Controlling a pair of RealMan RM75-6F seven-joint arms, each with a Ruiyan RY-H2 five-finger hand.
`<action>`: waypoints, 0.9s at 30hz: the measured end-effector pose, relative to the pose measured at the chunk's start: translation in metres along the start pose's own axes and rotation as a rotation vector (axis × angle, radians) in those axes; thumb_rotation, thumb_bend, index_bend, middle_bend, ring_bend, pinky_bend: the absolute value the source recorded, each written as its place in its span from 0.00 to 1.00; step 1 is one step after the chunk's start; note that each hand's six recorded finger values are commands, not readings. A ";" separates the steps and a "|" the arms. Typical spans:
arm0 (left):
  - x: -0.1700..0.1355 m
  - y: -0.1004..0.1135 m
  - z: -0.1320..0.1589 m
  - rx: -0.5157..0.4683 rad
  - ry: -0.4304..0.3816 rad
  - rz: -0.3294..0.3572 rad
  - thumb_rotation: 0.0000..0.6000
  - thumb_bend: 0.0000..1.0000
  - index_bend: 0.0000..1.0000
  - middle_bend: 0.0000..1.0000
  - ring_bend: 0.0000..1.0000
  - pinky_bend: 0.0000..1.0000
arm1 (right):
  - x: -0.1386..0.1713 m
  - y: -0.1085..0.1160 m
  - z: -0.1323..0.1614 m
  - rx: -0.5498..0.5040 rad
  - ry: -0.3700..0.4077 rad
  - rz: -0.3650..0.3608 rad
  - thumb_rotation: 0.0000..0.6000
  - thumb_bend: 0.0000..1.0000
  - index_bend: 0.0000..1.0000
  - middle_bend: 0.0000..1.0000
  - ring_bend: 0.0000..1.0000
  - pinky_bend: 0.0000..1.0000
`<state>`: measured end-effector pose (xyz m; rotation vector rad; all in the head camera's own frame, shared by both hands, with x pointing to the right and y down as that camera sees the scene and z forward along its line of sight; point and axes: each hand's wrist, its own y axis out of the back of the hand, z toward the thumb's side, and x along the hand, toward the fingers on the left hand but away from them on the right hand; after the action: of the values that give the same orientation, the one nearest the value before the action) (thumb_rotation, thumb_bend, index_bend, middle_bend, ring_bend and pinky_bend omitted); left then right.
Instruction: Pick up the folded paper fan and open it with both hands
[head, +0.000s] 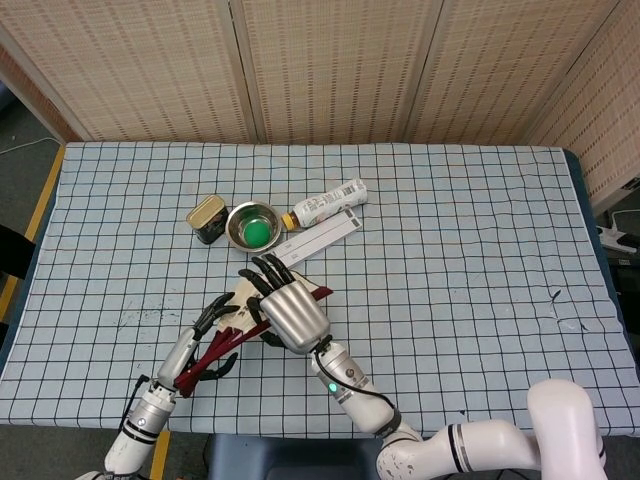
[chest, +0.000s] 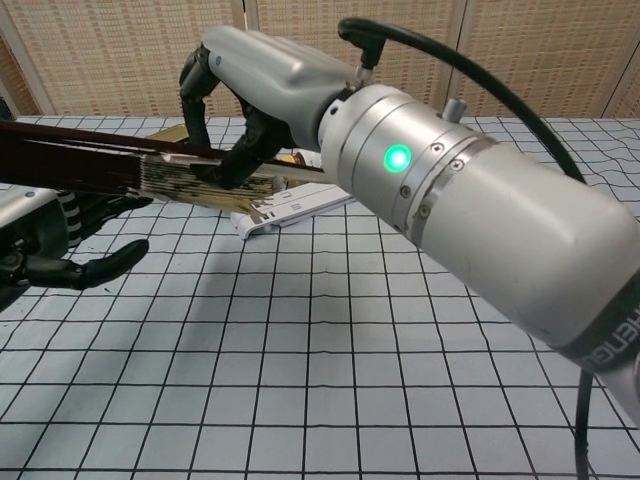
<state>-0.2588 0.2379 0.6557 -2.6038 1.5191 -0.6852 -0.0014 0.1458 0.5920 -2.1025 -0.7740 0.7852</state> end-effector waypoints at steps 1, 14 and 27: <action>0.001 0.000 -0.001 0.002 0.003 0.012 1.00 0.41 0.43 0.00 0.00 0.00 | 0.000 0.000 0.000 -0.004 0.000 0.002 1.00 0.74 0.77 0.13 0.00 0.00; 0.010 0.014 -0.010 0.065 0.040 0.252 1.00 0.62 0.77 0.15 0.00 0.07 | 0.011 0.018 -0.009 -0.011 0.005 -0.016 1.00 0.74 0.77 0.13 0.00 0.00; 0.009 0.039 -0.013 0.282 0.016 0.404 1.00 0.63 0.76 0.19 0.03 0.07 | 0.028 0.042 -0.030 0.112 0.022 -0.053 1.00 0.74 0.77 0.13 0.00 0.00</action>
<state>-0.2922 0.2125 0.6604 -2.0124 1.7326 -0.8049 0.0490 0.1310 0.5667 -1.9796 -0.7534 0.7590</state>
